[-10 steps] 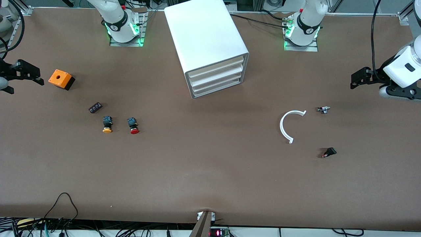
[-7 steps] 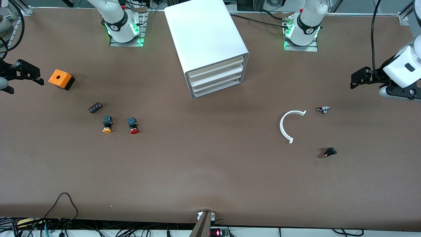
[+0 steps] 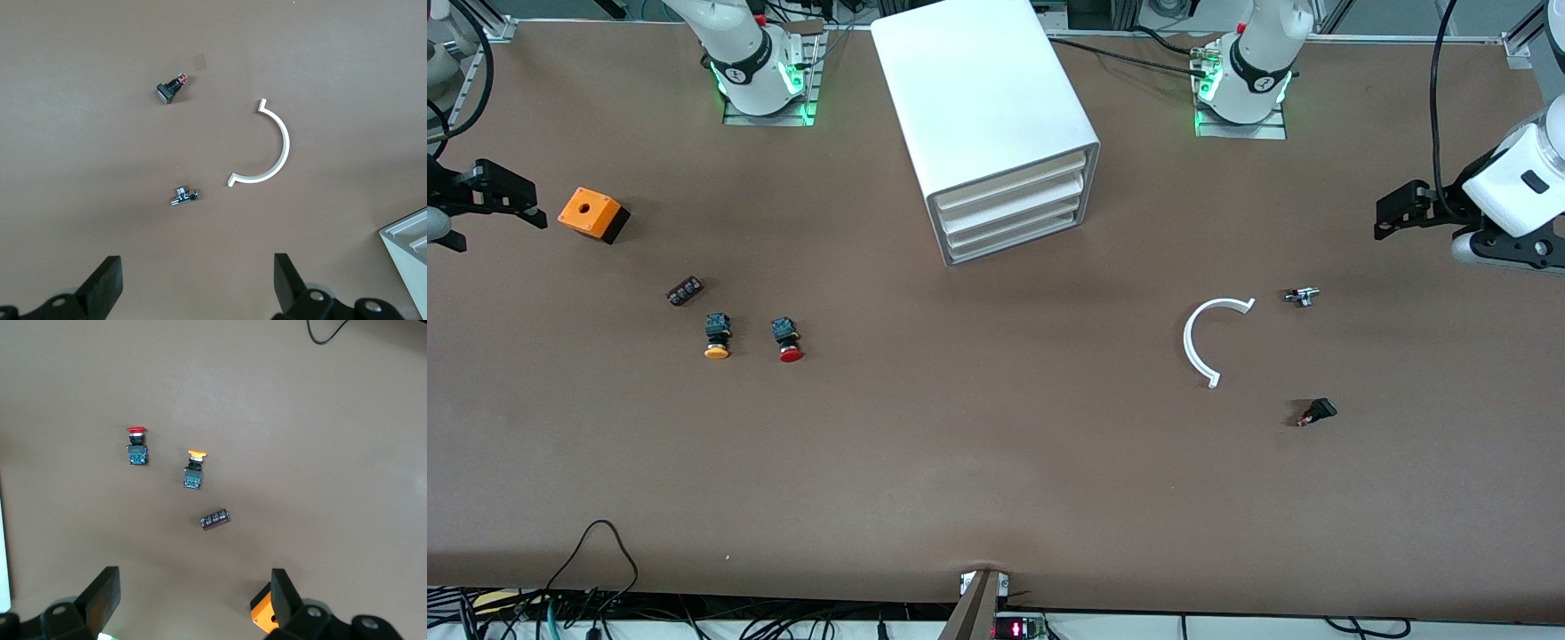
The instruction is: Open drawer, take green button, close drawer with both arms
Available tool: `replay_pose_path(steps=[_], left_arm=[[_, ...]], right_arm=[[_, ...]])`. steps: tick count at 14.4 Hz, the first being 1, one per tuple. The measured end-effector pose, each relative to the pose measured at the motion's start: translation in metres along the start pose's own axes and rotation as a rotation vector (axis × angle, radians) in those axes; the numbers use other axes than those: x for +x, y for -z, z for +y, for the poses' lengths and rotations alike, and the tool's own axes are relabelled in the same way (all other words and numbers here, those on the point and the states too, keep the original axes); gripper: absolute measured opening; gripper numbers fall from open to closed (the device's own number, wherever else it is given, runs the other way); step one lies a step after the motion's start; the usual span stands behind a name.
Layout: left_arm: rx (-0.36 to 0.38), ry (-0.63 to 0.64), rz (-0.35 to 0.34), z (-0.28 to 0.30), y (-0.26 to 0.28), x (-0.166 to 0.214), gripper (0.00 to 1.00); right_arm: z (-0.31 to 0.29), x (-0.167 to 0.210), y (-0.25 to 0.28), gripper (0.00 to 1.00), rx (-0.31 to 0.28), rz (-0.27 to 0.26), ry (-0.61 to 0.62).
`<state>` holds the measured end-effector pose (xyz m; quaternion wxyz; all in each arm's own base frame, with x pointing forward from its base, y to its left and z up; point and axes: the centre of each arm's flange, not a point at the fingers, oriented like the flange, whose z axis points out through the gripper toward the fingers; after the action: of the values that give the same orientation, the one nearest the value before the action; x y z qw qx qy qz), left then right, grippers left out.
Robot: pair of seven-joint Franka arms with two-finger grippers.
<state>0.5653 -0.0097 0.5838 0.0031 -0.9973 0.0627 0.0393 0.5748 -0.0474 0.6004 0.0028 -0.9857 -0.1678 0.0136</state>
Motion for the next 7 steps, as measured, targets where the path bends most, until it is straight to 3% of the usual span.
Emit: replay_pose_path(steps=[3, 7], left_arm=[[0.000, 0.000, 0.000, 0.000, 0.000, 0.000, 1.00], [0.000, -0.001, -0.002, 0.000, 0.000, 0.000, 1.00]], right_arm=[[0.001, 0.003, -0.009, 1.00, 0.008, -0.019, 0.000], [0.002, 0.006, -0.030, 1.00, 0.037, -0.087, 0.000]])
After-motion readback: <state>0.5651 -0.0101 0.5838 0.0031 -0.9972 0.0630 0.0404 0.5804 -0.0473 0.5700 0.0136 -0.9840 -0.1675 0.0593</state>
